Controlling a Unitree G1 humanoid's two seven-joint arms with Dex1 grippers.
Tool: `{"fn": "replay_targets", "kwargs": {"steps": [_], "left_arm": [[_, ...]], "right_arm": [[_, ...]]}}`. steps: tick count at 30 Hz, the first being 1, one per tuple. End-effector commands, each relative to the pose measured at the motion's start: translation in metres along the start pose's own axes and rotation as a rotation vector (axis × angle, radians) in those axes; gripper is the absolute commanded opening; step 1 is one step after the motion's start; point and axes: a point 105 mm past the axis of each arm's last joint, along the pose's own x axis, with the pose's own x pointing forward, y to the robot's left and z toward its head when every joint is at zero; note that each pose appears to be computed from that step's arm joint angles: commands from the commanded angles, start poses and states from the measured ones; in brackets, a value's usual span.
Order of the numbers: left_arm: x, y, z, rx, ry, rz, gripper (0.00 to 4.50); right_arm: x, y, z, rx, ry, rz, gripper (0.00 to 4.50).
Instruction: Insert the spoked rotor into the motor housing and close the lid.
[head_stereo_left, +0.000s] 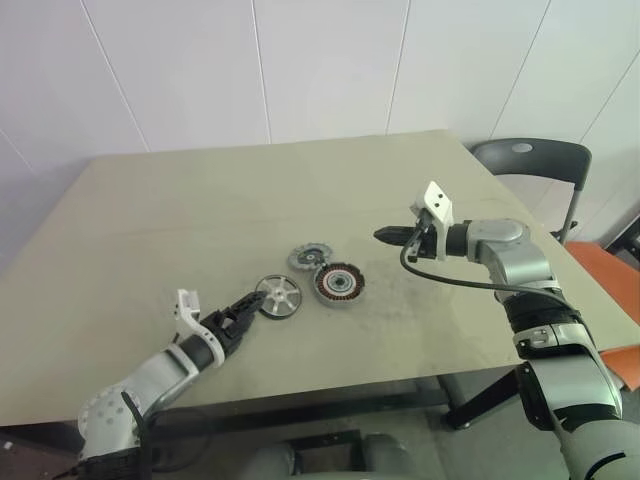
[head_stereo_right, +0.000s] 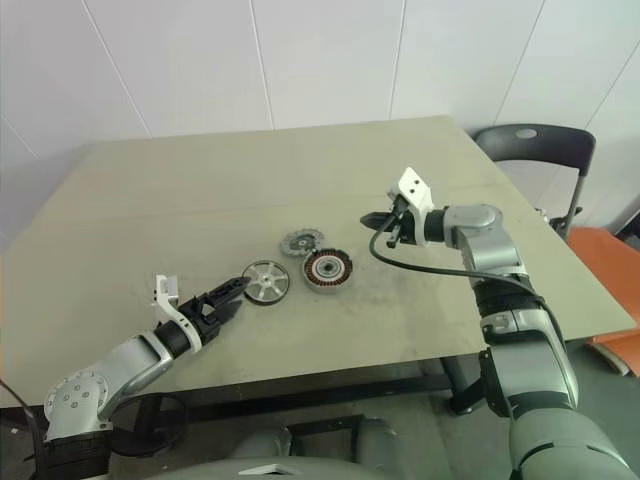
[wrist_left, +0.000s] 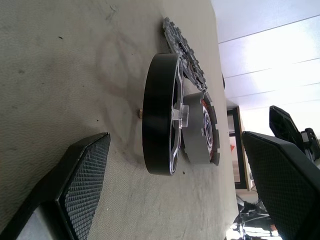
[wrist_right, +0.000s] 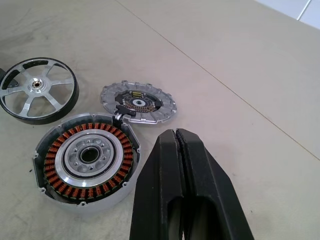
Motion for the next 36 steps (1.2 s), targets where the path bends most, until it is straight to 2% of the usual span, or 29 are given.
{"fn": "replay_targets", "kwargs": {"steps": [1,3,13,14,20,25,30,32,36], "left_arm": [[0.003,-0.005,0.001,0.017,-0.005,-0.01,4.31],[0.004,-0.004,0.002,0.019,-0.007,-0.007,3.93],[0.015,-0.013,0.003,0.019,-0.014,-0.042,0.61],[0.015,-0.014,0.003,0.018,-0.014,-0.043,0.39],[0.017,-0.017,0.004,0.02,-0.008,-0.061,0.38],[0.015,-0.049,0.023,-0.016,-0.052,-0.239,0.38],[0.012,-0.078,0.033,-0.036,-0.04,-0.398,0.38],[0.018,-0.083,0.029,-0.049,-0.003,-0.426,0.38],[0.039,-0.076,0.002,-0.098,0.127,-0.407,0.38]], "right_arm": [[-0.003,-0.002,0.017,-0.052,-0.041,-0.012,0.01],[-0.004,-0.002,0.016,-0.051,-0.042,-0.015,0.0],[-0.001,0.0,0.015,-0.043,-0.057,-0.026,0.0],[-0.001,0.0,0.014,-0.041,-0.058,-0.026,0.0],[-0.001,0.001,0.013,-0.037,-0.058,-0.033,0.0],[-0.013,-0.001,0.012,-0.005,-0.062,-0.011,0.0],[-0.031,0.002,-0.006,0.051,-0.006,0.038,0.0],[-0.036,0.003,-0.013,0.067,0.014,0.042,0.0],[-0.041,0.007,-0.021,0.106,0.025,0.057,0.0]]}}
